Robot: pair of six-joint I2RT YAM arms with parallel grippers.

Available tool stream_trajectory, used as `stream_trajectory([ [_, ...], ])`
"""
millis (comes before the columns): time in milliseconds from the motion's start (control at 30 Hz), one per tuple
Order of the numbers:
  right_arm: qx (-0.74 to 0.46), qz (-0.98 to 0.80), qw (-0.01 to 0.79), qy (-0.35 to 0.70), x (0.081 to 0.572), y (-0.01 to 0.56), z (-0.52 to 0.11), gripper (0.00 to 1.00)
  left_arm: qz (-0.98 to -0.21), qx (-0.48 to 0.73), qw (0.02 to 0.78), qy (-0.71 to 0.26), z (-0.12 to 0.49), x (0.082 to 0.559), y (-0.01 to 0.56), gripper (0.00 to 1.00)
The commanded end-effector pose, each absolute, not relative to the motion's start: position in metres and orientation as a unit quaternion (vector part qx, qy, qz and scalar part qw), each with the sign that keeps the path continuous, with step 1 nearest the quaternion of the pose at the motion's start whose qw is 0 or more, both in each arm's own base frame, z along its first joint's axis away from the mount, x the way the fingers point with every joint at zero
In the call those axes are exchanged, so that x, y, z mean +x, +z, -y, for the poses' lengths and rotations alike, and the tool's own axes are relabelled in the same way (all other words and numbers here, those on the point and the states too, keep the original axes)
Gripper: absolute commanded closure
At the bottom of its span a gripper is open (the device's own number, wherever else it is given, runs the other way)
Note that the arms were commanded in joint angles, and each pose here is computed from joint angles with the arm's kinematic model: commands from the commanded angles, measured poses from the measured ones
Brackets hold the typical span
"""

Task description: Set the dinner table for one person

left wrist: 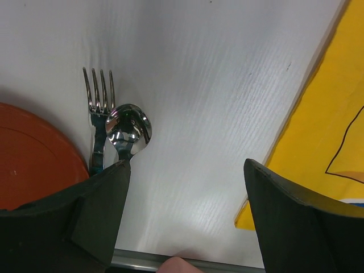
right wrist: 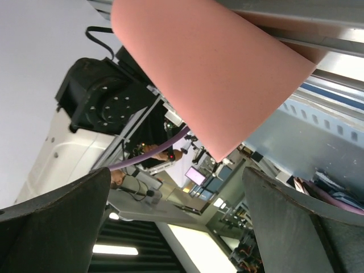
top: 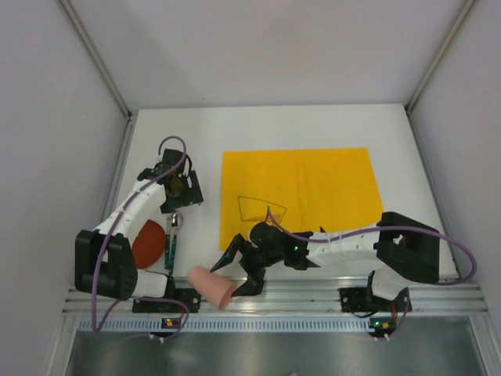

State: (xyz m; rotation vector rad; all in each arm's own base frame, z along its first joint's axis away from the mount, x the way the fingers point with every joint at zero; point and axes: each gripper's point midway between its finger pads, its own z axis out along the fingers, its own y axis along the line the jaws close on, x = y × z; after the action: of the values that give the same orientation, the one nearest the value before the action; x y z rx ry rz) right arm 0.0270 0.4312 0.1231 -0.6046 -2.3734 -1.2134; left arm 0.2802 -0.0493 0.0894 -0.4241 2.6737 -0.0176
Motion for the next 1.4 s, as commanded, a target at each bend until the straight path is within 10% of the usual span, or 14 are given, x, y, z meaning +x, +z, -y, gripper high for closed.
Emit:
stream_trajectory([
  [0, -0.253, 0.820, 0.246, -0.450, 0.018, 0.150, -0.456, 0.00, -0.959, -0.151, 0.239, -0.008, 0.043, 0.287, 0.093, 0.14],
  [467, -0.232, 0.841, 0.169, -0.459, 0.059, 0.113, -0.491, 0.32, -0.959, -0.149, 0.241, -0.014, 0.041, 0.287, 0.095, 0.14],
  [733, -0.198, 0.868, 0.084, -0.448, 0.090, 0.139, -0.471, 0.98, -0.958, -0.146, 0.248, -0.014, 0.039, 0.279, 0.100, 0.14],
  [1367, -0.137, 0.945, -0.279, -0.098, 0.335, 0.240, -0.123, 1.00, -0.944, -0.165, 0.284, -0.043, 0.043, 0.284, 0.139, 0.14],
])
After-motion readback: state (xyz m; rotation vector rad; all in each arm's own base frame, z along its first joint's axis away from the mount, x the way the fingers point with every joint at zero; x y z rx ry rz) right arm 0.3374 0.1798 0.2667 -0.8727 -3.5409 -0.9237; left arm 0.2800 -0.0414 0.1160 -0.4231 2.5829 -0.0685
